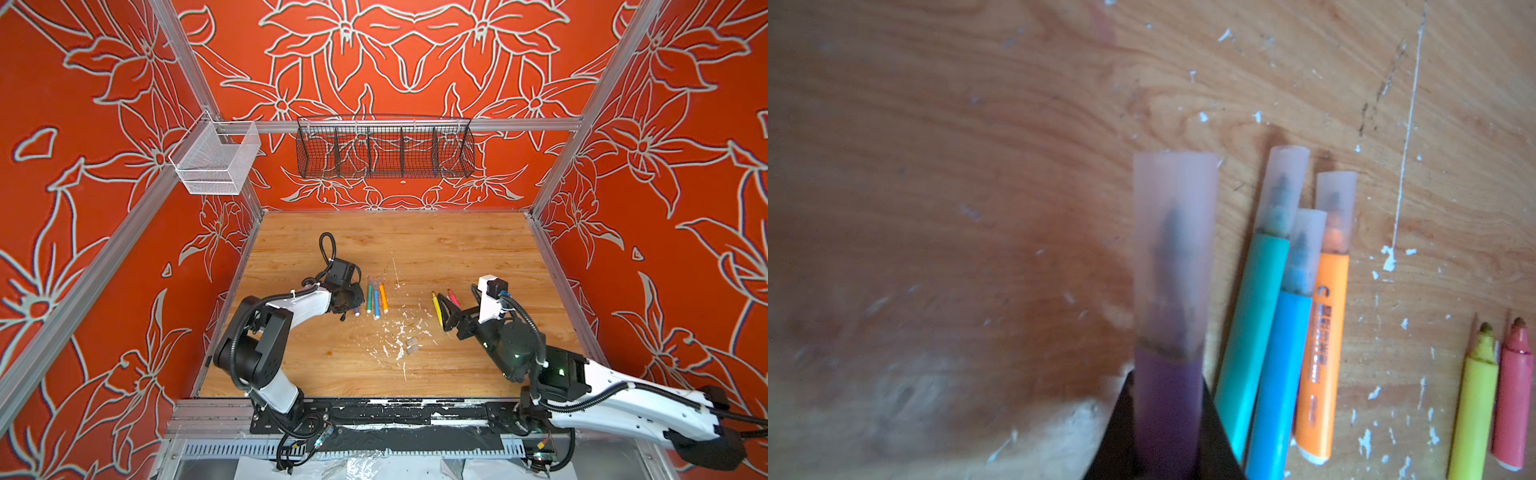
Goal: Insert the pens into the pen caps
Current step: 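Lower the capped purple marker toward the table with the left gripper while the right withdraws, then move the left gripper over the yellow highlighter beside the pink marker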
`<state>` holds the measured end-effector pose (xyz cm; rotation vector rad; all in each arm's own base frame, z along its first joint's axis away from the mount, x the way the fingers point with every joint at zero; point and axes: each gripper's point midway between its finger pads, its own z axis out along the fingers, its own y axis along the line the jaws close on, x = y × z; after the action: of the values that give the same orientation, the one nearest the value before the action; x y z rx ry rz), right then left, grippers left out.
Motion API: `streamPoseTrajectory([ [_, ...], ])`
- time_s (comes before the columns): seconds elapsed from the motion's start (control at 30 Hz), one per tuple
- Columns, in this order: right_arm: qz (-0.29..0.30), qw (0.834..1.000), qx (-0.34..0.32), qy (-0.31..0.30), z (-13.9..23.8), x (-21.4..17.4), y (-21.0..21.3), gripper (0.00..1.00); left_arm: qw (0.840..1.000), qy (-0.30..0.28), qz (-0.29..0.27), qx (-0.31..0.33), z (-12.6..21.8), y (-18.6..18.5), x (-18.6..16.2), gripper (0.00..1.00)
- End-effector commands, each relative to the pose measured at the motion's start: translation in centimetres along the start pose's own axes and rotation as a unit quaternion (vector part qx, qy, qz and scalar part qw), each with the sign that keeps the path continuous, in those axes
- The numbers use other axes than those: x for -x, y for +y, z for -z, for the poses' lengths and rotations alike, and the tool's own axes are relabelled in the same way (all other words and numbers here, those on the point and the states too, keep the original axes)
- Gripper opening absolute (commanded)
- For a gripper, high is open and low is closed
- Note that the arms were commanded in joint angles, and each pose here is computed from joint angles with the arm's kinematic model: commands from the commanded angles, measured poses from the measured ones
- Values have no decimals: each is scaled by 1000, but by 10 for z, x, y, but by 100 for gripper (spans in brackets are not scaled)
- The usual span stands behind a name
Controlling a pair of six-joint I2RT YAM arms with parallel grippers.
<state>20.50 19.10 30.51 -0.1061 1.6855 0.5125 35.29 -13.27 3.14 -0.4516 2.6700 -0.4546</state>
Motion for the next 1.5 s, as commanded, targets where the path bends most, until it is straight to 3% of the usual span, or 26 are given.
streamPoseTrajectory([
  [0.0,0,1000,-4,3,2,-1,-4,97,999,46,-26,3,-6,-2,-7,0],
  [0.2,18,1000,12,20,-1,-3,5,97,996,86,-36,7,-14,-6,-10,0],
  [0.43,20,999,13,22,0,-3,5,97,996,82,-39,-1,-11,-10,-9,19],
  [0.8,24,999,12,23,2,-1,3,97,996,58,-52,-31,3,-19,-4,28],
  [1.1,38,999,7,32,-3,-4,7,97,995,-13,-78,-65,41,-33,7,28],
  [1.2,41,999,2,31,-4,-3,5,97,988,-64,-122,-66,65,-47,7,28],
  [1.37,46,998,-11,28,-3,-1,-1,97,964,-146,-217,-42,101,-82,-9,29],
  [1.47,57,998,-24,28,-5,-3,-8,97,971,-137,-187,-64,111,-95,-24,29],
])
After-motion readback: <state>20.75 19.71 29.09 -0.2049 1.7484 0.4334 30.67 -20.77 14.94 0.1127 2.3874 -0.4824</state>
